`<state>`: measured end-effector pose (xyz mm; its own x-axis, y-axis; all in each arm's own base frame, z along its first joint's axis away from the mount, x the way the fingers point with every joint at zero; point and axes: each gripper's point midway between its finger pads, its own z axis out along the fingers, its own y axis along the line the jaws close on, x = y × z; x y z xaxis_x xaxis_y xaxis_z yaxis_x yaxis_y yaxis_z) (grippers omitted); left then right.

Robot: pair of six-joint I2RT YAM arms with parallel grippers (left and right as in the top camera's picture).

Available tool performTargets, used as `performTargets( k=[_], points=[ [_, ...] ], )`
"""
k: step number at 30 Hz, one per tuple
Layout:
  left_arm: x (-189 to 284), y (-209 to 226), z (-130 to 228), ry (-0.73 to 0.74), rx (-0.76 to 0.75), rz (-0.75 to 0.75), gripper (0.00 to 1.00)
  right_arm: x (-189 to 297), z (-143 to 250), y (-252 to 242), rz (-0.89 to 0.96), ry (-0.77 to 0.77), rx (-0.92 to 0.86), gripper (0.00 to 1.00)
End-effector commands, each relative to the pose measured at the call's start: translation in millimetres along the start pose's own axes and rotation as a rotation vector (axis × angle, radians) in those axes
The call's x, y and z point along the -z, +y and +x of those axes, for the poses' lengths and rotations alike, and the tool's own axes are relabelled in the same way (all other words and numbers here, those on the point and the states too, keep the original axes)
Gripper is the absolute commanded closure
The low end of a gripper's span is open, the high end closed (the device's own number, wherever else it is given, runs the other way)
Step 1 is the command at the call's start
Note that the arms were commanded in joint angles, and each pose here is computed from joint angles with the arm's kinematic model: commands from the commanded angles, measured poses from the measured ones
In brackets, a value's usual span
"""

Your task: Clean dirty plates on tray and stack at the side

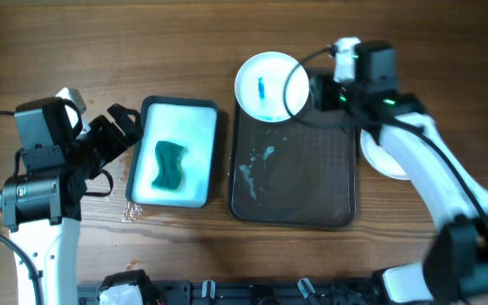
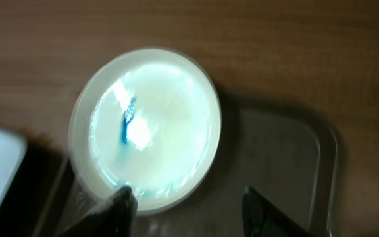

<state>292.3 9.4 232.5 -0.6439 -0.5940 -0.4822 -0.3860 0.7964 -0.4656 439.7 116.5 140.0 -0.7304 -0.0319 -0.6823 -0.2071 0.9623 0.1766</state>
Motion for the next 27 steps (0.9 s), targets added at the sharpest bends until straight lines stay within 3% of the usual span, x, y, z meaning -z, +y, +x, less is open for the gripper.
performTargets(
  k=[1, 3, 4, 5, 6, 10, 11, 13, 17, 18, 20, 24, 26, 27],
  points=[
    [3, -4, -3, -0.008, 0.006, 0.018, 0.00, -66, 32, -23, 0.079, 0.057, 0.016, 0.38],
    [3, -4, -3, -0.008, 0.007, 0.018, 0.00, -92, 50, -22, 0.042, 0.092, 0.010, 0.37],
    [3, -4, -3, -0.008, 0.007, 0.018, 0.00, -105, 68, -17, -0.002, 0.137, 0.000, 0.49],
    [3, -4, -3, -0.008, 0.007, 0.018, 0.00, -110, 76, -13, -0.033, 0.161, -0.005, 0.69],
    [3, -4, -3, -0.008, 0.007, 0.018, 0.00, -110, 80, -11, -0.044, 0.177, -0.009, 0.96],
    [3, -4, -3, -0.007, 0.007, 0.018, 0.00, -58, 32, -6, -0.020, 0.074, 0.005, 0.96],
    [3, -4, -3, -0.008, 0.007, 0.018, 0.00, -2, 7, 3, -0.019, 0.019, 0.003, 0.96],
    [3, -4, -3, -0.008, 0.007, 0.018, 0.00, 45, 2, 0, 0.033, 0.003, -0.050, 0.96],
    [3, -4, -3, -0.008, 0.007, 0.018, 0.00, 76, 48, -7, 0.109, 0.168, -0.221, 0.96],
    [3, -4, -3, -0.008, 0.006, 0.018, 0.00, 75, 83, -12, 0.153, 0.288, -0.333, 0.96],
    [3, -4, -3, -0.008, 0.007, 0.019, 0.00, 67, 125, -18, 0.215, 0.388, -0.487, 0.96],
    [3, -9, 0, 0.011, 0.006, 0.051, 0.00, 34, 173, -25, 0.223, 0.408, -0.566, 0.96],
    [3, -17, 11, 0.065, 0.012, 0.102, 0.00, 23, 172, -11, 0.088, 0.393, -0.442, 0.86],
    [2, -20, 17, 0.092, 0.009, 0.119, 0.00, 22, 168, -6, 0.038, 0.388, -0.354, 0.72]
  ],
)
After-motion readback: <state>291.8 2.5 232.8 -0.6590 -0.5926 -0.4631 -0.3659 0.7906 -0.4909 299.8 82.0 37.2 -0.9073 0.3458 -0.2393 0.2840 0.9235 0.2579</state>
